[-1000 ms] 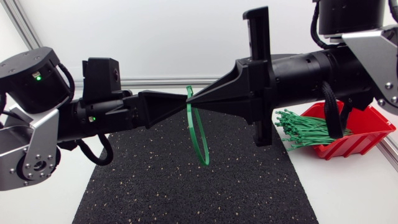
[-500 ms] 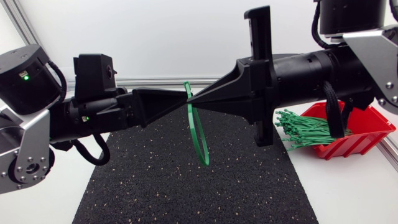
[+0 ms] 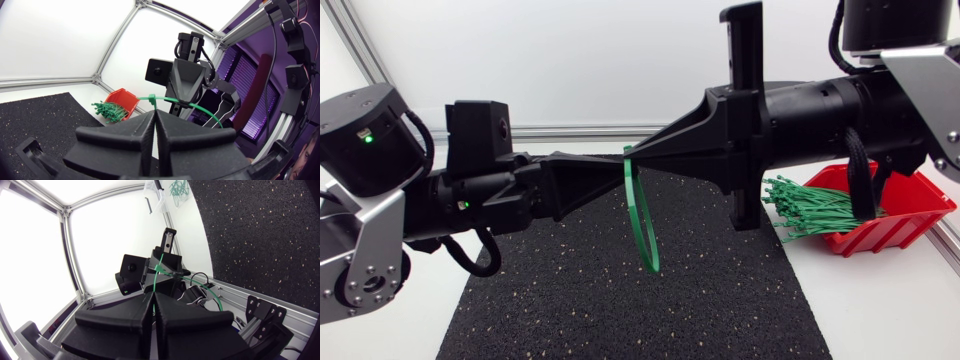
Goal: Take a green cable tie from the red box, thread the tail through the head to close it, then place it in the transparent bin on the left.
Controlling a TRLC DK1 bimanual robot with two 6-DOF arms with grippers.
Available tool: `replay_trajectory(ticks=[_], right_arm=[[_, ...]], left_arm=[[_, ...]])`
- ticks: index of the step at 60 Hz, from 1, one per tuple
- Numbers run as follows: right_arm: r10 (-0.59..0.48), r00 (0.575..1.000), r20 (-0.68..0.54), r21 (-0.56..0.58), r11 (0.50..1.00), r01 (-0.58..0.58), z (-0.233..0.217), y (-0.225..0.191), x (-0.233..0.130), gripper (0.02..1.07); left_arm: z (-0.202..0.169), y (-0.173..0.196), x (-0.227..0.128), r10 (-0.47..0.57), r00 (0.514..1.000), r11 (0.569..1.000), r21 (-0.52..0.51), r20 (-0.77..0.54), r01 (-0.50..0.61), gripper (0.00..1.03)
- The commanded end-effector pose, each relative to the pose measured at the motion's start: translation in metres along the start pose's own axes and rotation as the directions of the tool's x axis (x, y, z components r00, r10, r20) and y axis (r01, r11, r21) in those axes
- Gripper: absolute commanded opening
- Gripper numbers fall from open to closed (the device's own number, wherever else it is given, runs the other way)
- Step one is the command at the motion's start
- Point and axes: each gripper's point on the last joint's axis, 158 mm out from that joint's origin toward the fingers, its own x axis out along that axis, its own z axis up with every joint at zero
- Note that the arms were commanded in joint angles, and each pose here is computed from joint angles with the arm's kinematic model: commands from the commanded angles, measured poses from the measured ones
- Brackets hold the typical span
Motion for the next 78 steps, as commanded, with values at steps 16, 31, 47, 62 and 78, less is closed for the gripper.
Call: replay_trajectory(ticks=[16, 31, 47, 62, 78], right_arm=[[-0.021, 0.999, 0.030, 0.078, 0.997, 0.019, 0.017, -0.015, 0.002, 0.08], [-0.022, 0.999, 0.038, 0.080, 0.997, 0.019, 0.021, -0.014, 0.002, 0.08], [-0.030, 0.998, 0.052, 0.092, 0.995, 0.025, 0.027, -0.017, 0.004, 0.08], [-0.040, 0.998, 0.043, 0.107, 0.994, 0.035, 0.027, -0.019, 0.005, 0.11], [-0.009, 1.000, 0.003, 0.061, 0.998, 0.009, 0.007, -0.007, -0.003, 0.33]], left_arm=[[0.003, -0.020, -0.003, -0.031, 0.999, 0.998, 0.051, 0.025, 0.029, 0.04], [-0.004, -0.033, -0.003, -0.044, 0.999, 0.996, 0.074, 0.024, 0.043, 0.04], [-0.002, -0.046, -0.006, -0.062, 0.998, 0.994, 0.095, 0.030, 0.059, 0.04], [-0.005, -0.053, -0.007, -0.072, 0.997, 0.991, 0.117, 0.024, 0.069, 0.04], [-0.007, -0.016, -0.007, 0.008, 1.000, 0.993, 0.116, 0.018, -0.010, 0.04]])
